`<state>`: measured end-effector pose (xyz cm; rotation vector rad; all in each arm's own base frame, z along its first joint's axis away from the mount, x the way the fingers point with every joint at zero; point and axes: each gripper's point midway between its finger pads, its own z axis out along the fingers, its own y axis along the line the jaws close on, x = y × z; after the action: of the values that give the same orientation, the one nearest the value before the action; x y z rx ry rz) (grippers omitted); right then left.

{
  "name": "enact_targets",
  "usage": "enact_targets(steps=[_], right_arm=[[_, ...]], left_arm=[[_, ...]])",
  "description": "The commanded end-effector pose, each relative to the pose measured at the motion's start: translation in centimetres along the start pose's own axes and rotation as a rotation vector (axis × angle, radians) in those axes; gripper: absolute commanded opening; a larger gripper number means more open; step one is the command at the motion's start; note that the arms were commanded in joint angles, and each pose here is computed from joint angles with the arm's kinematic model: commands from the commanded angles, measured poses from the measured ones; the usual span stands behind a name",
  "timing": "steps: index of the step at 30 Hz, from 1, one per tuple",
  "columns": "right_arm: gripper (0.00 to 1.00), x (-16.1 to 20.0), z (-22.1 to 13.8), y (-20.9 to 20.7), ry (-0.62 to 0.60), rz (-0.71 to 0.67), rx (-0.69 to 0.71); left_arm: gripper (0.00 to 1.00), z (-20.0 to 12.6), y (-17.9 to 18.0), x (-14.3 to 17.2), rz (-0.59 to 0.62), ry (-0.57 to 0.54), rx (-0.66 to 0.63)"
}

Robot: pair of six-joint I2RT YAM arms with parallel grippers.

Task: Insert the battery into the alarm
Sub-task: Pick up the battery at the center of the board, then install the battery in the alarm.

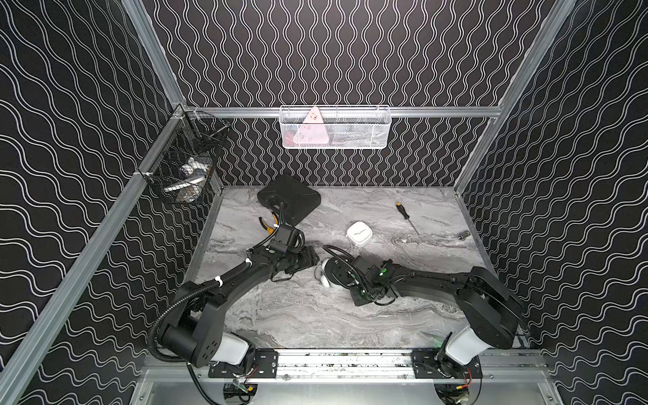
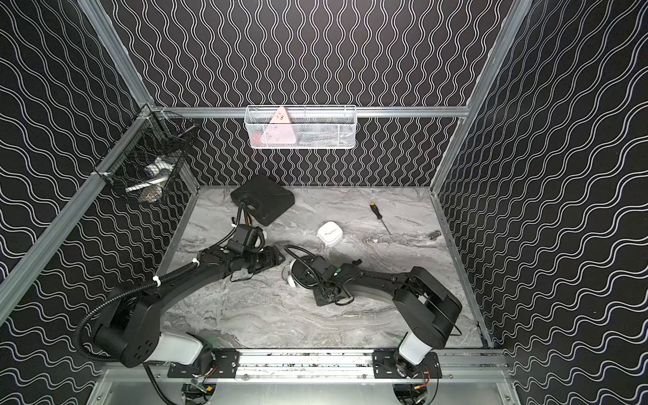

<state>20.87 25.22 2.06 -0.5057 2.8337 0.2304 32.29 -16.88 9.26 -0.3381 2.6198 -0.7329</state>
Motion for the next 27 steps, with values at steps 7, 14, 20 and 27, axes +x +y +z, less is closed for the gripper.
enact_targets(steps=[7, 14, 20, 27], right_arm=[[0.14, -0.9, -3.9, -0.1, -0.066, 0.092, -0.095], [0.16, -5.1, -7.1, 0.8, -0.063, 0.341, -0.385], [0.16, -7.5, -6.5, 1.0, 0.105, 0.567, -0.555], [0.16, -8.3, -5.5, 1.9, 0.227, 0.682, -0.661]], left_arm=[[0.68, 0.2, -0.7, -0.2, 0.013, -0.007, 0.046], [0.70, 1.3, -1.4, 0.3, 0.057, 0.014, 0.042], [0.68, 2.3, -2.2, 1.3, 0.152, 0.032, -0.010], [0.64, 3.3, -1.4, 2.1, 0.206, 0.060, -0.080]])
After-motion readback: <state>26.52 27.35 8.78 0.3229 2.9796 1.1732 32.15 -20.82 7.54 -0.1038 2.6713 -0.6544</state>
